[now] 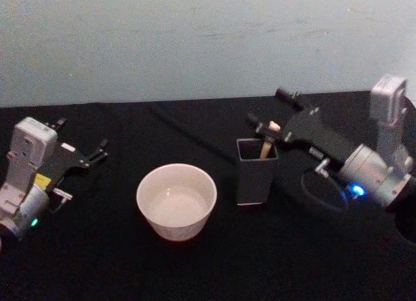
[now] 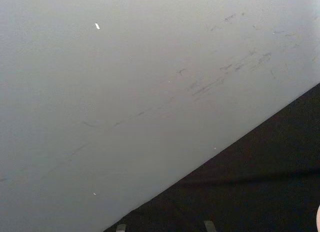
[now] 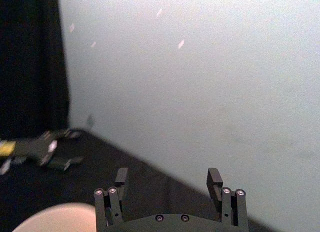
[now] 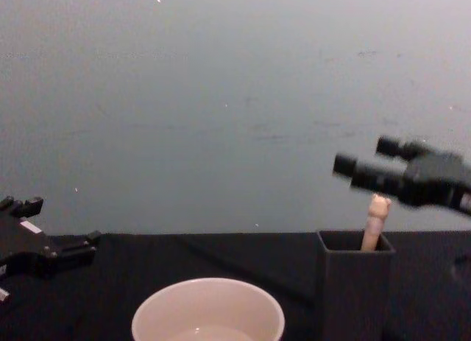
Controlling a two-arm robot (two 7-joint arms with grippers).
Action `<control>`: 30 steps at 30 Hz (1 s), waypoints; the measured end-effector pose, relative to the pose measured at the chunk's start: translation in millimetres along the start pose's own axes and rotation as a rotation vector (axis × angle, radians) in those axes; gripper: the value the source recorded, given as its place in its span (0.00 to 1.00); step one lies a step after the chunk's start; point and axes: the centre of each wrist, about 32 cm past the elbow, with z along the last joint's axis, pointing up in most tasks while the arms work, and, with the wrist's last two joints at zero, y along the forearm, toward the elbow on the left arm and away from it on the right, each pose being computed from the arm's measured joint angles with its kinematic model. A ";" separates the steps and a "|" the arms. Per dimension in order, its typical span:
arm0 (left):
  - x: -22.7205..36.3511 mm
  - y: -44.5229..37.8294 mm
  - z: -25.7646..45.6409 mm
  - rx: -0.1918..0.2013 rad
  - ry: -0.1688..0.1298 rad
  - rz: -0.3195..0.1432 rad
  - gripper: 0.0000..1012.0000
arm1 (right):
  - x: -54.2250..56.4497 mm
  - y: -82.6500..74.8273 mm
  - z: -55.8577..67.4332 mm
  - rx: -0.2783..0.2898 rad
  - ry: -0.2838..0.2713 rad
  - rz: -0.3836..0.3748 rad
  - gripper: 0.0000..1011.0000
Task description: Pick up the stirring spoon with one hand, stir inside the cup, then place it back in its original position.
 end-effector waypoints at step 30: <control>0.0 0.0 0.0 0.000 0.000 0.000 0.99 | -1.5 -6.7 -41.7 -0.252 -0.009 -0.402 0.99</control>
